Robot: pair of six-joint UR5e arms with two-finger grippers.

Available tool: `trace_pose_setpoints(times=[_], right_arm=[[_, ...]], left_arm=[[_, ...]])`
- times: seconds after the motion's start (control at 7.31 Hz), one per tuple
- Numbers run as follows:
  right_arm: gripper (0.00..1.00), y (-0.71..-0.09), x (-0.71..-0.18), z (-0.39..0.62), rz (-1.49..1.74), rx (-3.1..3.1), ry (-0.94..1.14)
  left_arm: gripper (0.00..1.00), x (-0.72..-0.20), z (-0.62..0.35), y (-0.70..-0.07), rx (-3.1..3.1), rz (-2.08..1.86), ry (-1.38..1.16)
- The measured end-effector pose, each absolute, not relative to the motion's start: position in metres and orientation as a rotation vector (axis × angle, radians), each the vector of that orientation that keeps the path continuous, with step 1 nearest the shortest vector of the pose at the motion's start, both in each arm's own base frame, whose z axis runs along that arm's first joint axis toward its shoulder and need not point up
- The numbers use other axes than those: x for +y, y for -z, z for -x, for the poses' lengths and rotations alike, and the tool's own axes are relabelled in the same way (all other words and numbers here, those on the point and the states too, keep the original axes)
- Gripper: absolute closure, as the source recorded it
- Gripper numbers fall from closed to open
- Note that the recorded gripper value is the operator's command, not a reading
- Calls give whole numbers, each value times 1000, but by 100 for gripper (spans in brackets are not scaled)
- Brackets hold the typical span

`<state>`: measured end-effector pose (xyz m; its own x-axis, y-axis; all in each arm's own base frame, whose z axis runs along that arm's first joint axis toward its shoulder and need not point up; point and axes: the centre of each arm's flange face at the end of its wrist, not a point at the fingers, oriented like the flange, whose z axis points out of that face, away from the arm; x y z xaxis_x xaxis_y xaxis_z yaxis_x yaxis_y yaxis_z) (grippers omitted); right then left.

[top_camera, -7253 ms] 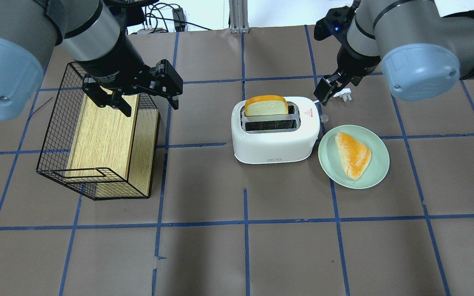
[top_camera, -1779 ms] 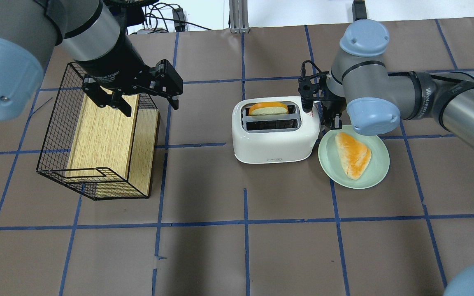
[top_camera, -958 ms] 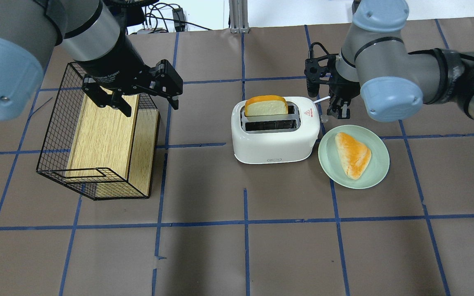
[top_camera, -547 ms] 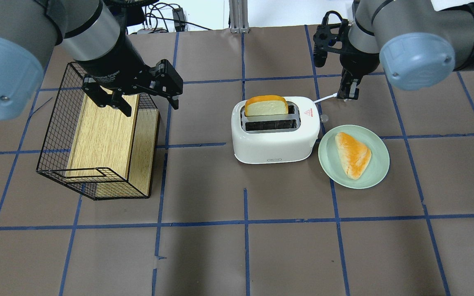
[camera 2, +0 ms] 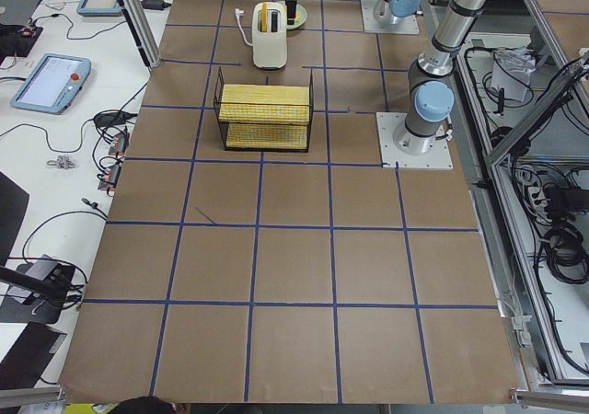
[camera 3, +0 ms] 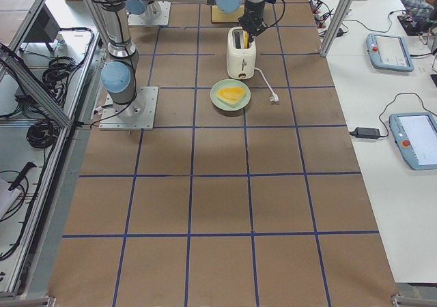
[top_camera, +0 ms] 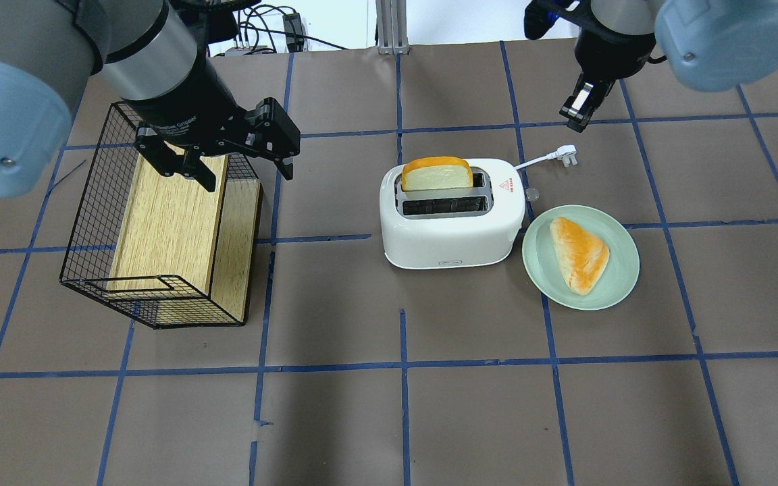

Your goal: Press toaster with right arm

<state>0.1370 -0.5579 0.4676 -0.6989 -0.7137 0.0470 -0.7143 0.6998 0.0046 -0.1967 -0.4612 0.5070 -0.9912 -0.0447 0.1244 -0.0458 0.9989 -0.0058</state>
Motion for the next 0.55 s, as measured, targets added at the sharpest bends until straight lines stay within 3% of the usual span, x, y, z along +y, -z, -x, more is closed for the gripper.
trace_pose_setpoints(times=[0.55], right_arm=[[83, -505, -539, -140, -486, -3094, -45]], left_arm=[[0, -461, 197, -507, -3016, -69, -13]])
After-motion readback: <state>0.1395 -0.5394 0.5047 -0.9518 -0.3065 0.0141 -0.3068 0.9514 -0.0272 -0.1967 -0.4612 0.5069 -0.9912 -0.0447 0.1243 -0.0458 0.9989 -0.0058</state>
